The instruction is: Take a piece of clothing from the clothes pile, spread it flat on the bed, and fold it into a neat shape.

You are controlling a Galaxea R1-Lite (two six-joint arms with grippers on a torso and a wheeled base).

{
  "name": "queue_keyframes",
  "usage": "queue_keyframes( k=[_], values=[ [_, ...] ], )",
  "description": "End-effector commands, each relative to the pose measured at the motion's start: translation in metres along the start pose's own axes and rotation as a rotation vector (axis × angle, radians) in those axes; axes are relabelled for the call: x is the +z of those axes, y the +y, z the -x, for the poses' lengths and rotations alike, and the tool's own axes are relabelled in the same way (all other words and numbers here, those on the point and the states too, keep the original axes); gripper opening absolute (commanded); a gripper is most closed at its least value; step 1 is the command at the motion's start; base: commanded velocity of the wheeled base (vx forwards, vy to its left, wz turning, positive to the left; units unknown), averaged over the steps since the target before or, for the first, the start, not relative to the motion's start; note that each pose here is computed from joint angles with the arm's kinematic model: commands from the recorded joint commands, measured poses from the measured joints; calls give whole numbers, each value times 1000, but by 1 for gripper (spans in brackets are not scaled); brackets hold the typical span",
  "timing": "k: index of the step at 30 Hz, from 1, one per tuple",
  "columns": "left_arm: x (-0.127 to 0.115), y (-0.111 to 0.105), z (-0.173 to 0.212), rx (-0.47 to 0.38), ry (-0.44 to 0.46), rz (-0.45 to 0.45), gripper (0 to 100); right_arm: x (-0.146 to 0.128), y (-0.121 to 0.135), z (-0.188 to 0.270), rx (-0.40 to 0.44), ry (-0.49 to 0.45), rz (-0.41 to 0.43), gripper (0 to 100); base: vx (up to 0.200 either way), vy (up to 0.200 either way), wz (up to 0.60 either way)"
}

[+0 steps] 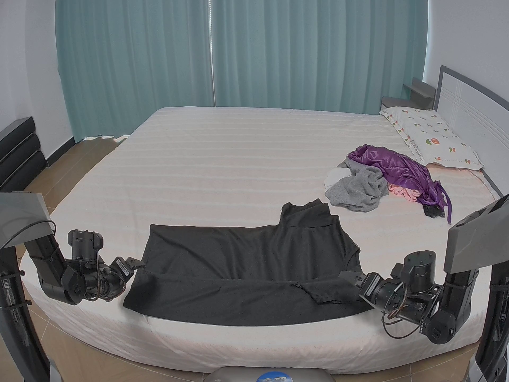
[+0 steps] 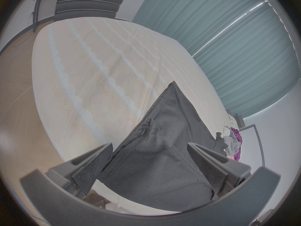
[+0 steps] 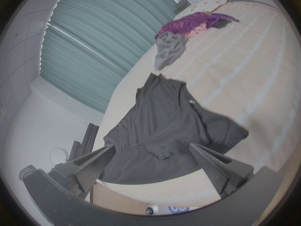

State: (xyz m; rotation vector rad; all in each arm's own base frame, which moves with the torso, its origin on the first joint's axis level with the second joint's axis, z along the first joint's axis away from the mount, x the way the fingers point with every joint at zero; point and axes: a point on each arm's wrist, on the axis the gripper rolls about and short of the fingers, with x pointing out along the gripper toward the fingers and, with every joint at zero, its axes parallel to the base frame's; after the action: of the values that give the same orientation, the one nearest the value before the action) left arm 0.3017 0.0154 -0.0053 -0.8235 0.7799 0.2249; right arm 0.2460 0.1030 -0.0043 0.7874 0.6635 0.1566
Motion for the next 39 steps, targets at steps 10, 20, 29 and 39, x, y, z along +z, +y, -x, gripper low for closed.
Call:
queue_keyframes(
  k=[10,20,29,39],
  values=[
    [0,-1,0,-4,1,10,100,-28,-3,-42,-78,39,-28,100,0,0,0],
    [-1,0,0,-3,2,11,100,-29,-4,-42,-90,48,-36,100,0,0,0],
    [-1,-1,-1,-2,4,10,100,-28,-6,-48,-143,72,-41,100,0,0,0],
    [-1,-1,0,-3,3,10,100,-22,-7,-60,-203,42,-42,100,0,0,0]
  ],
)
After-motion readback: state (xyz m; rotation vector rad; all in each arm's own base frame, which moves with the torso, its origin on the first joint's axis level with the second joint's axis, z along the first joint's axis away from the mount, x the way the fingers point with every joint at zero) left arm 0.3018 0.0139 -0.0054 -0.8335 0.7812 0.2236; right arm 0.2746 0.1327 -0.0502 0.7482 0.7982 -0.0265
